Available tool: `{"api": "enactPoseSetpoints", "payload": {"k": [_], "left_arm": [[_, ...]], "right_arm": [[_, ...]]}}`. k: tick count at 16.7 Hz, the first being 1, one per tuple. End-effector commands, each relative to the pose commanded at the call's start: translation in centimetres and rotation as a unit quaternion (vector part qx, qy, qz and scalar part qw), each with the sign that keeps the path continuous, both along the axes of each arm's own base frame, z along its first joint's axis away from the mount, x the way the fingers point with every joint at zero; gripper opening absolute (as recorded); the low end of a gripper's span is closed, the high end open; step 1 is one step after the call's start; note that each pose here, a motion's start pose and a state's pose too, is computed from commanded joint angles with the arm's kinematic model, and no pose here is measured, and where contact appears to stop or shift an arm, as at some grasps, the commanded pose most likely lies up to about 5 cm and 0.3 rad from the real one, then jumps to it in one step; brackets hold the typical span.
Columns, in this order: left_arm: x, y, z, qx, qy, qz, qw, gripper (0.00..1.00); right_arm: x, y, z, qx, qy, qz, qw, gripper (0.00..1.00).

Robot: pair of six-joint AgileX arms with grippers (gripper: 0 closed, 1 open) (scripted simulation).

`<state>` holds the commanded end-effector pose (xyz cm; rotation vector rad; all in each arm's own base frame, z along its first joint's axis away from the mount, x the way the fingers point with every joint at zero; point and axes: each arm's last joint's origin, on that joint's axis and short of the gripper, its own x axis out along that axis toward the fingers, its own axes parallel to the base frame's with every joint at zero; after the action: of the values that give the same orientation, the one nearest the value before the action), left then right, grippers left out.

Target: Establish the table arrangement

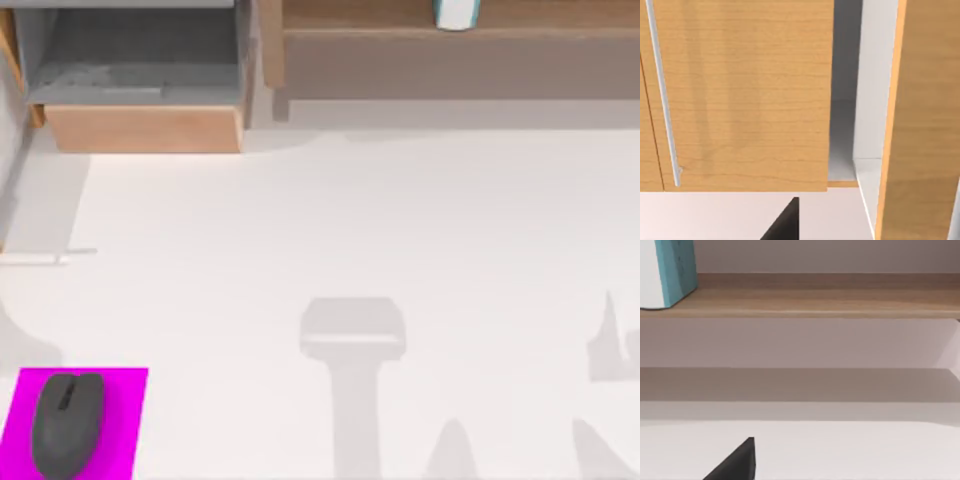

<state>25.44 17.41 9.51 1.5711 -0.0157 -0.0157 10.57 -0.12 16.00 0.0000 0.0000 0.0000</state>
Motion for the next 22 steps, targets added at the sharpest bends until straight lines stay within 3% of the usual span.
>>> {"api": "enactPoseSetpoints", "payload": {"k": [7, 17, 22], "left_arm": [[0.0, 0.0, 0.0, 0.0, 0.0, 0.0, 1.0, 0.02], [0.0, 0.0, -0.4, -0.009, 0.008, 0.001, 1.0, 0.0], [3.7, 0.1, -0.4, -0.01, 0.008, -0.001, 1.0, 0.0]], "right_arm": [[0.0, 0.0, 0.0, 0.0, 0.0, 0.0, 1.0, 1.0], [0.0, 0.0, 0.0, 0.0, 0.0, 0.0, 1.0, 1.0], [0.0, 0.0, 0.0, 0.0, 0.0, 0.0, 1.0, 1.0]]}}
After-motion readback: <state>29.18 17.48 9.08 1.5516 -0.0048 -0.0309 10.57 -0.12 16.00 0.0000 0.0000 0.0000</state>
